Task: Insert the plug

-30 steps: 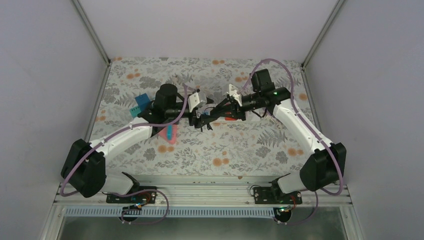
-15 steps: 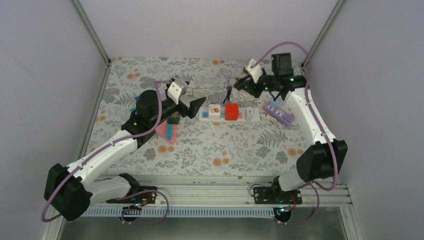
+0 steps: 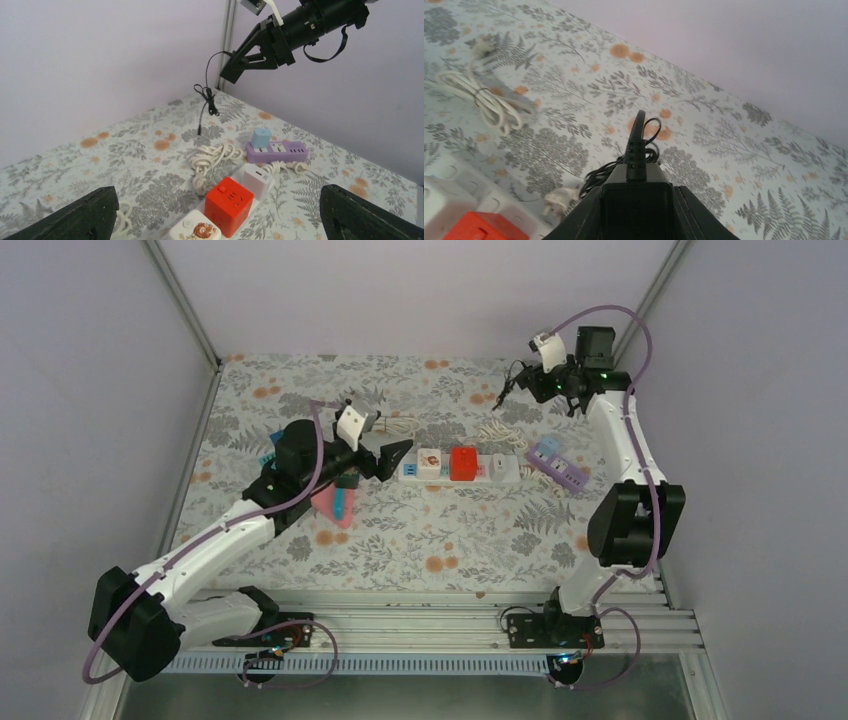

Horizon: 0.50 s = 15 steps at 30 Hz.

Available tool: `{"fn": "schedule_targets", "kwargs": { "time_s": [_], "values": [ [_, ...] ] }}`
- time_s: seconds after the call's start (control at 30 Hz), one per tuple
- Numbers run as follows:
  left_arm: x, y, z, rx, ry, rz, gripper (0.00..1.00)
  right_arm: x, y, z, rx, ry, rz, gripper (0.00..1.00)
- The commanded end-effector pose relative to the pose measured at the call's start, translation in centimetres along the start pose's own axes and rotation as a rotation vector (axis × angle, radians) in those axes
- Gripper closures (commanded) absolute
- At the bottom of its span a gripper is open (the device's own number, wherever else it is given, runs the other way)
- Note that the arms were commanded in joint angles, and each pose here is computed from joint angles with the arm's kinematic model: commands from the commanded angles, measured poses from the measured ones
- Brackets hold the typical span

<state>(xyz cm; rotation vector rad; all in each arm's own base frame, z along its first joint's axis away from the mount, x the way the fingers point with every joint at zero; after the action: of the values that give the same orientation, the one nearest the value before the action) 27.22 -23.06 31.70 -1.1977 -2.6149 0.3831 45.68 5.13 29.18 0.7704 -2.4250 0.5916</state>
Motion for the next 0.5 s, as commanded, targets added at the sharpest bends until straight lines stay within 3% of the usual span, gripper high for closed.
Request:
{"fn": "schedule_targets", "kwargs": {
  "time_s": [0.0, 0.13, 0.27, 0.47],
  "values": [
    [-0.1, -0.5, -0.2, 0.012, 0.016, 0.027, 0.0, -0.7, -1.4, 3.6, 0.005, 0.052, 0.004, 0.96],
    [-0.1, -0.5, 0.0, 0.013, 0.029, 0.023, 0.0, -0.3, -2.0, 7.4, -0.004, 0.151, 0.014, 0.96],
    [-0.3, -0.5, 0.1, 0.045, 0.047, 0.027, 0.0, 0.4, -3.9, 10.1, -0.021, 0.266, 0.182, 0.96],
    [-0.3, -1.6, 0.4, 0.115, 0.105, 0.097, 0.0, 1.1, -1.7, 12.2, 0.025, 0.257, 0.099, 0.97]
  ]
}}
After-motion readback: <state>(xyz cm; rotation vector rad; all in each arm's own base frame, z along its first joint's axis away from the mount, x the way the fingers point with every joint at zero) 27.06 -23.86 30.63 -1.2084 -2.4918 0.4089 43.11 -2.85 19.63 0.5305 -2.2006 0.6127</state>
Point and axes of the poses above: each gripper's point midway between its finger pads, its own x axis back along the fingers, its own y axis along the line the jaws close on, z = x × y, the point moved 4 cm from there along x, back along the fingers, and after that the axes turned 12 degrees about x, right-handed, at the moved point
